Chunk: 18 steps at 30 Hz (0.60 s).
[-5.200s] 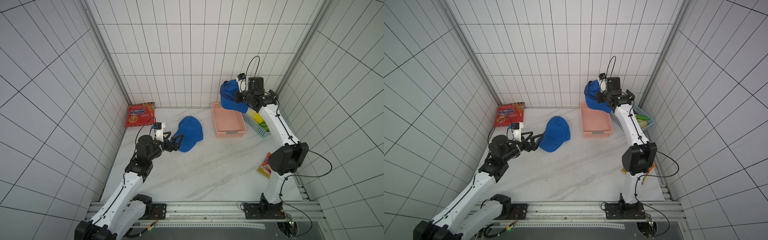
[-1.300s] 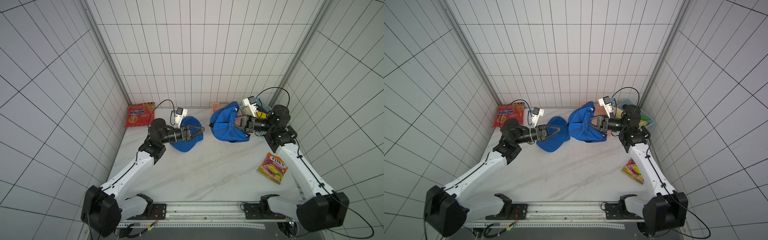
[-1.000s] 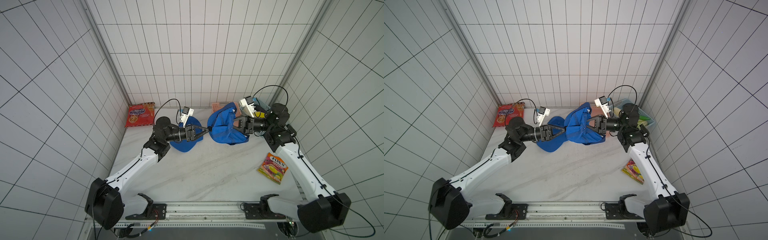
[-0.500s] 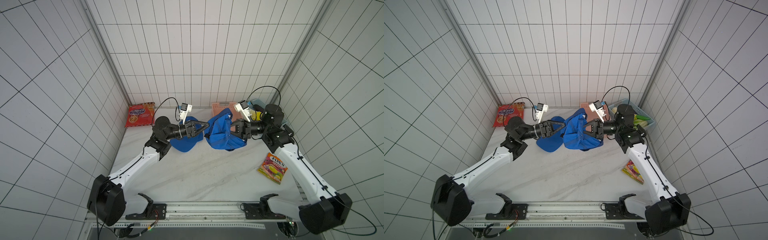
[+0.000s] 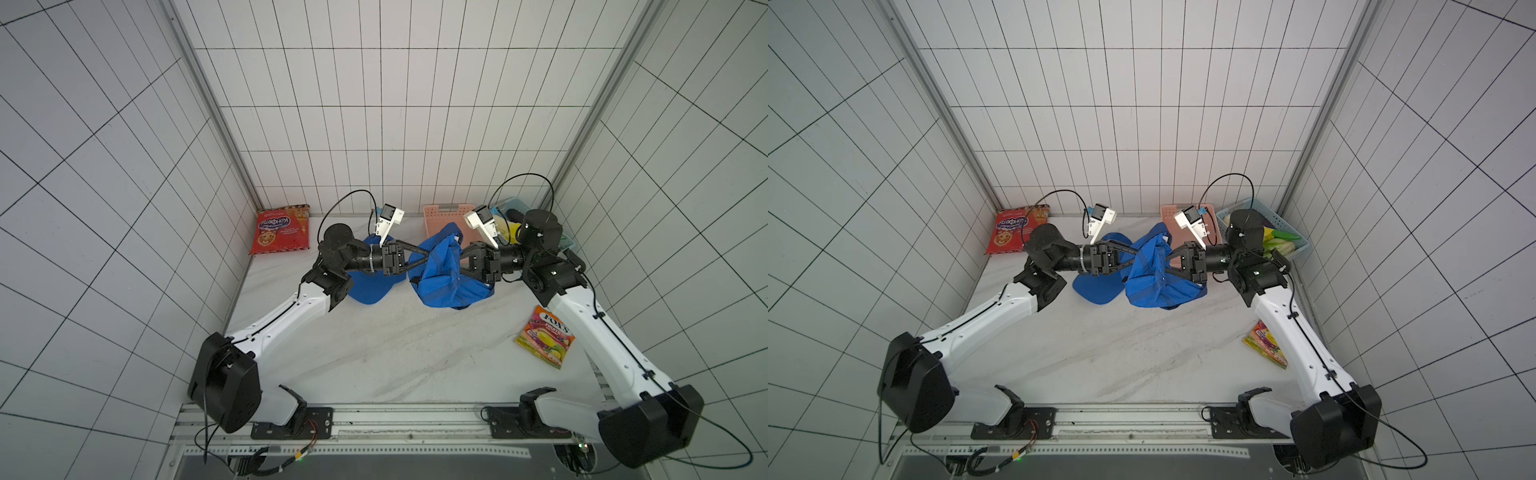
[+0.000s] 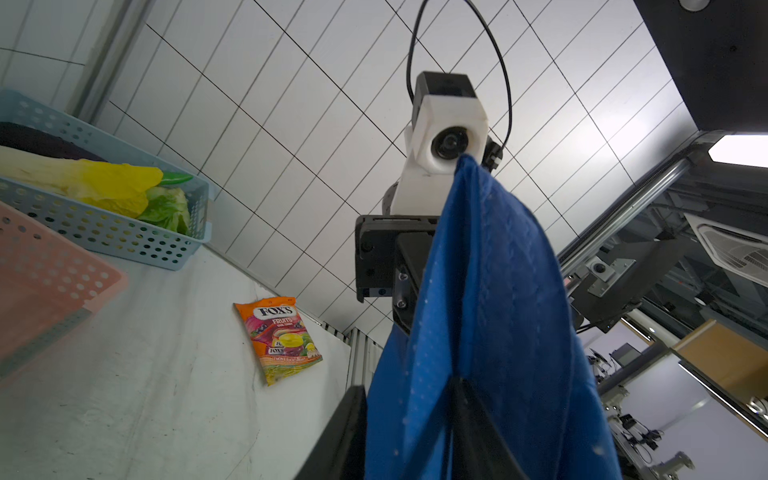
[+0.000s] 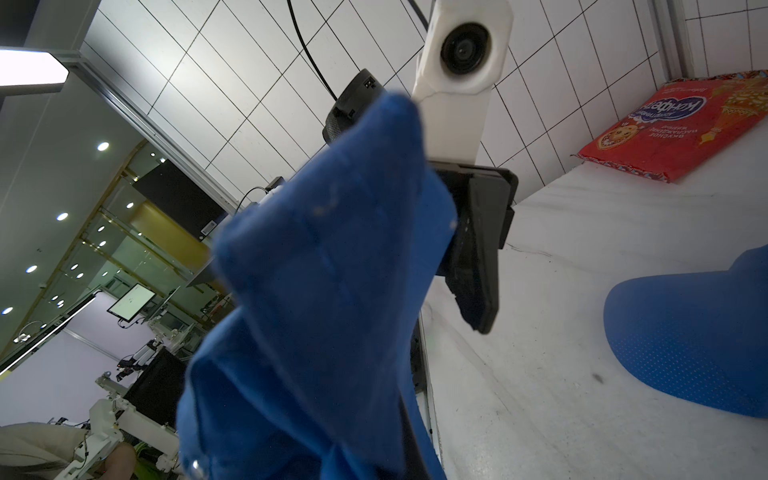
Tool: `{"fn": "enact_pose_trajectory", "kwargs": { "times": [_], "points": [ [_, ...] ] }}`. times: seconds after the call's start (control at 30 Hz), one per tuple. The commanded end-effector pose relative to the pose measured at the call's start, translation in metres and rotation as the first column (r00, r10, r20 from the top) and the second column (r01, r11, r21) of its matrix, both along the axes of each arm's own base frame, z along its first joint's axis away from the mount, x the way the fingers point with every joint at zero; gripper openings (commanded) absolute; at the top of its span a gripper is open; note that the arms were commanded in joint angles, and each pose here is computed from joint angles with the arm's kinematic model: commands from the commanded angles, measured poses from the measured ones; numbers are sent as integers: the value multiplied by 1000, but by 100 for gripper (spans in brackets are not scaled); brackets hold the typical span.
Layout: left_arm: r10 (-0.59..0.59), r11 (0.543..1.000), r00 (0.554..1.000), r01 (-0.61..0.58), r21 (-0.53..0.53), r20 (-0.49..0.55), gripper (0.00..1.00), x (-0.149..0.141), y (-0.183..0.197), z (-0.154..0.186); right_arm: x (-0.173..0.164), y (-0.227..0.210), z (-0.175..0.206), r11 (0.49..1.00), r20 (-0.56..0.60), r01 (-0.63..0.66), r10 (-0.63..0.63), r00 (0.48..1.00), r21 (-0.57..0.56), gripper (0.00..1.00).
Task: Turn the baseball cap inside out
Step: Turn over the baseball cap.
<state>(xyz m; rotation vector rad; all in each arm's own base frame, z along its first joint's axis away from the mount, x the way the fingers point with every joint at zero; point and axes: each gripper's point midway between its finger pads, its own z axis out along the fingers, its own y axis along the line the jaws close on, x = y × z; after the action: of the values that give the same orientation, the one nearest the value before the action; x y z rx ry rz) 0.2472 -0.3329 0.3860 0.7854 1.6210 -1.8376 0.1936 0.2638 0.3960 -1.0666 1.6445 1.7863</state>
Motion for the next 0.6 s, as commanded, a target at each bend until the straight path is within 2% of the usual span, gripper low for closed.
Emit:
{"fn": "enact_pose_trajectory", "kwargs": {
  "times": [0.0, 0.07, 0.1, 0.17, 0.2, 0.3, 0.37, 0.4, 0.47, 0.5, 0.57],
  "points": [
    [-115, 993, 993, 115, 25, 1, 35, -18, -11, -4, -8, 1, 12, 998, 54, -51, 50, 997, 21, 0],
    [-162, 986, 987, 162, 31, -5, 33, -27, -17, -5, -5, 1, 8, 999, 49, -44, 43, 998, 17, 0],
    [-174, 984, 985, 174, 34, -10, 24, -28, -19, -6, -1, 0, 5, 1000, 51, -25, 24, 998, 13, 0],
    [-150, 988, 989, 151, 34, -17, 2, -23, -19, -8, 13, -7, 0, 999, 56, 45, -46, 997, 5, 0],
    [-119, 992, 993, 119, 29, -15, 0, -19, -17, -8, 22, -10, -3, 995, 59, 99, -99, 993, -4, 3],
    [31, 999, 999, -31, 12, -9, 0, -1, -6, -9, 57, -37, -9, 950, 85, 312, -308, 947, -33, 21],
    [194, 981, 981, -193, 28, -23, 0, 18, 4, -16, 76, -57, -11, 891, 119, 452, -444, 888, -45, 51],
    [289, 956, 957, -287, 57, -29, 0, 29, 11, -22, 79, -64, -10, 867, 148, 496, -486, 861, -41, 62],
    [501, 857, 865, -492, 153, -24, 0, 54, 29, -42, 87, -79, -9, 790, 233, 613, -590, 773, -34, 79],
    [588, 795, 809, -575, 196, -11, 0, 64, 40, -50, 88, -84, -9, 758, 272, 651, -622, 734, -24, 84],
    [705, 678, 709, -684, 268, 25, 0, 75, 57, -63, 87, -93, -6, 701, 344, 713, -674, 654, 17, 88]
  ]
}}
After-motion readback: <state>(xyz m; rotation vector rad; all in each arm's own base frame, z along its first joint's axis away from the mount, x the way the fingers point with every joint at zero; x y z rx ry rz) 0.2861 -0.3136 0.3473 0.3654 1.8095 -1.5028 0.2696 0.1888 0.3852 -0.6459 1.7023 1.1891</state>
